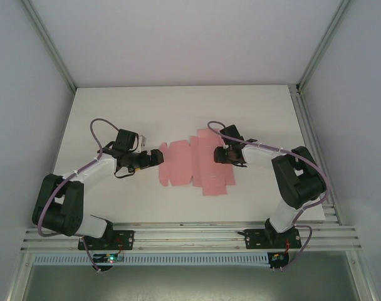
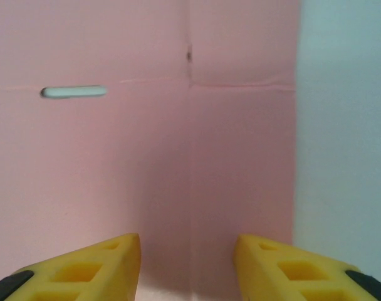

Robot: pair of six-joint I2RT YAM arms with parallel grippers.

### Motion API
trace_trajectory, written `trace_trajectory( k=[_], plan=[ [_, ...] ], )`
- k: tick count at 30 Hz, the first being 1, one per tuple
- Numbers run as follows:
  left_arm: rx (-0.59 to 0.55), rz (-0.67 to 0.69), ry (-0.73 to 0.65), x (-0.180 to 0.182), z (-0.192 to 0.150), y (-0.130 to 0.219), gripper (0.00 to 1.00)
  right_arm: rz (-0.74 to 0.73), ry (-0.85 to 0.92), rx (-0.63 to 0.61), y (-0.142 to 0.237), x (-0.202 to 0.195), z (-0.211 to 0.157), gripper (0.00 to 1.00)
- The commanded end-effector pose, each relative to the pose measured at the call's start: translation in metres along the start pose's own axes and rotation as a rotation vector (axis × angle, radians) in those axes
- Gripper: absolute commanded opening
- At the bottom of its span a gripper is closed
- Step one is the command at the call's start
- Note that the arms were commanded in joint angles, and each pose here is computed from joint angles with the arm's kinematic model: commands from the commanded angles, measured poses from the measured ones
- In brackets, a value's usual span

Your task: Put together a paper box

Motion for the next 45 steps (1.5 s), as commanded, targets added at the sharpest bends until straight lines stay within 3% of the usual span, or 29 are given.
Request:
trace_trajectory(
  k=[1,7,18,26,37,41,45],
  plan=[
    [0.035,-0.078,0.024,-0.005,-0.001,-0.01,1.0,-0.098,-0.065,0.101,-0.017,-0.028,-0.027,0.47],
    [0.07,-0.237,0.042,-0.011,0.001,-0.027,0.92,-0.086,-0.073,0.132,-0.023,-0.031,-0.037,0.46],
    [0.104,-0.332,-0.009,-0.024,0.005,-0.041,0.83,-0.085,-0.076,0.161,-0.027,-0.035,-0.047,0.44],
    [0.02,-0.443,-0.032,-0.034,0.013,-0.034,0.78,-0.076,-0.087,0.191,-0.032,-0.036,-0.061,0.43],
    [-0.24,-0.61,-0.147,-0.06,0.022,0.006,0.74,-0.062,-0.106,0.177,-0.026,-0.04,-0.067,0.42],
    [-0.226,-0.551,-0.138,-0.059,0.022,-0.003,0.68,-0.022,-0.111,0.171,-0.025,-0.037,-0.068,0.41],
    [-0.217,-0.627,-0.12,-0.064,0.028,-0.014,0.59,-0.027,-0.109,0.171,-0.025,-0.038,-0.069,0.41]
  ],
)
Point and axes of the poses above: each hand's point on the last joint's axis, 136 mm out from that joint toward the fingers, its own y axis back along the fingers, its own x axis along the line the jaws close on, z = x × y, the point moved 9 cm from there along y, back along the fingers, and after that the axes turned 10 degrees about -y, right-handed, at the moved point
